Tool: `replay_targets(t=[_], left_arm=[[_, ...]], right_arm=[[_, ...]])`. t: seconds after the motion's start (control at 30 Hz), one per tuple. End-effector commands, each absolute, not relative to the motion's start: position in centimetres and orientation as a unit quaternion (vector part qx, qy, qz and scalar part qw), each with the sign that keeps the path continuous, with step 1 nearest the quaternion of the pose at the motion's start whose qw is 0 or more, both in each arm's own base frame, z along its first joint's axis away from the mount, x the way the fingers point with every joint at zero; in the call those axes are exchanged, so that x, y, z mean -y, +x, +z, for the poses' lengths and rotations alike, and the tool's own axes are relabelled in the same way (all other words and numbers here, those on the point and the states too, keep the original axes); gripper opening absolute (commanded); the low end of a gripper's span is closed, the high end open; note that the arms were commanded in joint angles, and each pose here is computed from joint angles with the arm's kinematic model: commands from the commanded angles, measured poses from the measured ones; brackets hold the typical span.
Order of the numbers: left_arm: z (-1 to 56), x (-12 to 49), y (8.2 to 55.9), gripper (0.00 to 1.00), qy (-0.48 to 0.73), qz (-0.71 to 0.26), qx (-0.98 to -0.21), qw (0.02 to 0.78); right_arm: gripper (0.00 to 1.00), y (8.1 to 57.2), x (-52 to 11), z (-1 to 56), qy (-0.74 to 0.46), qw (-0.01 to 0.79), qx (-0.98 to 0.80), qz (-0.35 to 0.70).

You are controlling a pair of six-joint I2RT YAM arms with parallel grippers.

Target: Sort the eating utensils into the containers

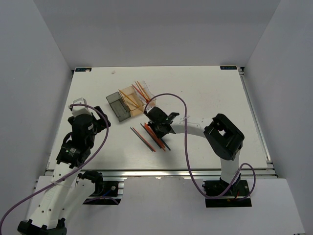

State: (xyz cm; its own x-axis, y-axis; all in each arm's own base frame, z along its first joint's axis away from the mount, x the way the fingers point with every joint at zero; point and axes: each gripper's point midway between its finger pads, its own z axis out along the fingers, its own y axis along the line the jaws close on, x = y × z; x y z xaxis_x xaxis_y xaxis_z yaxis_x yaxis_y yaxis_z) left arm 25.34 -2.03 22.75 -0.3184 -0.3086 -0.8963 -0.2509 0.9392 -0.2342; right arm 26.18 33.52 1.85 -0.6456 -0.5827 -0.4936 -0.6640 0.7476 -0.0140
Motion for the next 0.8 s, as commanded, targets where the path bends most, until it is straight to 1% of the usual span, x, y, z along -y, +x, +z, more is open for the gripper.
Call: replay_targets(t=[0.0, 0.07, 0.1, 0.23, 0.33, 0.37, 0.5, 0.6, 0.7, 0.73, 0.77], left_arm=[[23.1, 2.0, 25.3, 0.98, -0.173, -0.028, -0.806, 0.565], [23.1, 2.0, 25.3, 0.98, -0.173, -0.028, -0.806, 0.566], [23.1, 2.0, 25.3, 0.98, -0.173, -0.028, -0.806, 0.565], [23.1, 1.9, 25.3, 0.98, -0.174, -0.027, -0.806, 0.565], [23.2, 1.9, 25.2, 0.98, -0.174, -0.028, -0.805, 0.566], [23.2, 1.9, 25.2, 0.98, -0.174, -0.028, -0.805, 0.566], [23.1, 1.9, 25.3, 0.98, -0.175, -0.026, -0.806, 0.564], [23.2, 1.9, 25.2, 0.98, -0.176, -0.026, -0.805, 0.566], [23.3, 1.9, 25.2, 0.98, -0.176, -0.027, -0.803, 0.568], [23.3, 1.9, 25.2, 0.98, -0.176, -0.027, -0.804, 0.568], [23.2, 1.9, 25.2, 0.98, -0.175, -0.027, -0.805, 0.567]], right_arm=[[0.17, 24.2, -30.9, 0.4, -0.347, 0.202, -0.914, 0.054], [0.03, 24.1, -30.8, 0.4, -0.346, 0.205, -0.914, 0.056], [0.0, 24.1, -31.0, 0.8, -0.346, 0.209, -0.912, 0.063], [0.0, 25.2, -31.6, 2.7, -0.338, 0.242, -0.907, 0.071], [0.0, 26.8, -32.2, 6.4, -0.314, 0.295, -0.899, 0.083], [0.0, 27.1, -32.2, 6.5, -0.311, 0.303, -0.897, 0.079], [0.0, 29.2, -33.0, 11.8, -0.282, 0.384, -0.873, 0.099], [0.0, 30.3, -33.3, 14.8, -0.263, 0.431, -0.856, 0.108], [0.0, 31.5, -34.8, 19.5, -0.244, 0.509, -0.81, 0.161], [0.0, 31.6, -34.9, 19.9, -0.247, 0.527, -0.795, 0.17], [0.0, 32.4, -35.9, 22.9, -0.232, 0.571, -0.761, 0.202]])
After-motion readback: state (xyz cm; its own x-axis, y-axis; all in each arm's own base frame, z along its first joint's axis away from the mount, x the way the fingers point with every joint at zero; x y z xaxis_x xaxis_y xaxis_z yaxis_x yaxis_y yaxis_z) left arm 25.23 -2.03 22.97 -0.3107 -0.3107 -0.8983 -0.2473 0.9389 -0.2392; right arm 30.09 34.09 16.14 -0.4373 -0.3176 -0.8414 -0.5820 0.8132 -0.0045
